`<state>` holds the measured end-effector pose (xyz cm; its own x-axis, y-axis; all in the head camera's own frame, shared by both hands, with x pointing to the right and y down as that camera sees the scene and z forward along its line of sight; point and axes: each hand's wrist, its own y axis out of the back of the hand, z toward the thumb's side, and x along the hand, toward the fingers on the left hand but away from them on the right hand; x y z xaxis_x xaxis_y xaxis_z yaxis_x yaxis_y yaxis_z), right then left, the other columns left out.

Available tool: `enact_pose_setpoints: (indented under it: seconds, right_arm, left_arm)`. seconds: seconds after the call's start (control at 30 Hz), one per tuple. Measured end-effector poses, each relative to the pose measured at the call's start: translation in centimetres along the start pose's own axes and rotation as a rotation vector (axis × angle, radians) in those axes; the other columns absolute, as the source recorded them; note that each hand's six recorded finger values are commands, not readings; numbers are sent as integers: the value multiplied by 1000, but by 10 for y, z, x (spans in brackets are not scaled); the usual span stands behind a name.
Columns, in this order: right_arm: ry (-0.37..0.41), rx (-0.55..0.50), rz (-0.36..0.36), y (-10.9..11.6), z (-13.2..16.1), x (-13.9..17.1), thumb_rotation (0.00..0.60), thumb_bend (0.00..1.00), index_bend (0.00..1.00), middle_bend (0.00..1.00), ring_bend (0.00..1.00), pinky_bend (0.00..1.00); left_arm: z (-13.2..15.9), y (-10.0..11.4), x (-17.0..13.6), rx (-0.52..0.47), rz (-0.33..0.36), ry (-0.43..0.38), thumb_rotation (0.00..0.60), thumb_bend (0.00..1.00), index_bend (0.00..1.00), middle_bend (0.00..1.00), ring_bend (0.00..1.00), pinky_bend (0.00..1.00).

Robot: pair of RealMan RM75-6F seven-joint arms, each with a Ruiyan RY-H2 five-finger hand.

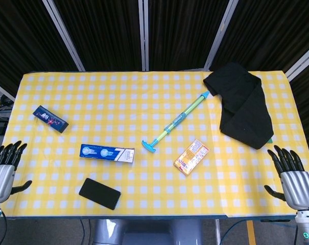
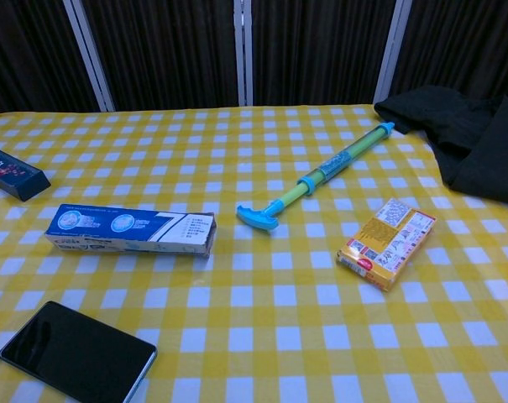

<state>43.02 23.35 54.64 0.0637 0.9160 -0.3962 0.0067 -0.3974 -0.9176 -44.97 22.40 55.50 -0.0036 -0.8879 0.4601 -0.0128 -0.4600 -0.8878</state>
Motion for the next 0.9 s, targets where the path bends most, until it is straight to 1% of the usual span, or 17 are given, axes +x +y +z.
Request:
enact_pose_setpoints:
  seconds: [0.2, 0.3, 0.37, 0.43, 0.53, 0.63, 0.7, 0.77, 0.9]
  right_arm:
    - [-1, -3, -1, 1, 1, 1, 600, 31, 0, 0, 0, 0]
    - [-3, -8, 5, 0, 0, 1, 600, 31, 15, 0, 0, 0]
    - [-5, -11, 10, -1, 0, 1, 600, 31, 46, 0, 0, 0]
    - [-6, -16, 12, -2, 0, 1, 600, 31, 75, 0, 0, 0]
    - [-7, -27, 8, -1, 1, 0, 600, 31, 91, 0, 0, 0]
    - [-8, -34, 2, 0, 0, 0, 600, 30, 109, 0, 0, 0]
    - [-9, -39, -1, 1, 0, 0, 600, 31, 127, 0, 0, 0]
    - [-6, -47, -4, 2, 0, 0, 600, 31, 140, 0, 0, 0]
    - [-4, -58, -13, 5, -1, 0, 600, 31, 150, 0, 0, 0]
  left_arm:
    - [2, -2, 3, -1, 8, -6, 600, 67, 0, 0, 0, 0]
    - [4, -2, 7, -16, 22, -13, 600, 67, 5, 0, 0, 24]
    - [6, -3, 11, -13, 27, -25, 600, 67, 43, 0, 0, 68]
    - [10, -4, 19, -2, 25, -46, 600, 67, 103, 0, 7, 114]
    - [20, -4, 33, 12, 20, -86, 600, 68, 139, 0, 34, 141]
    - [31, -6, 47, 27, -4, -127, 600, 69, 169, 5, 65, 169]
    - [40, -10, 58, 41, -31, -154, 600, 73, 214, 32, 98, 198]
    - [48, -13, 69, 58, -58, -176, 600, 75, 236, 53, 110, 205]
    - [69, -23, 93, 109, -111, -222, 600, 83, 233, 58, 112, 206]
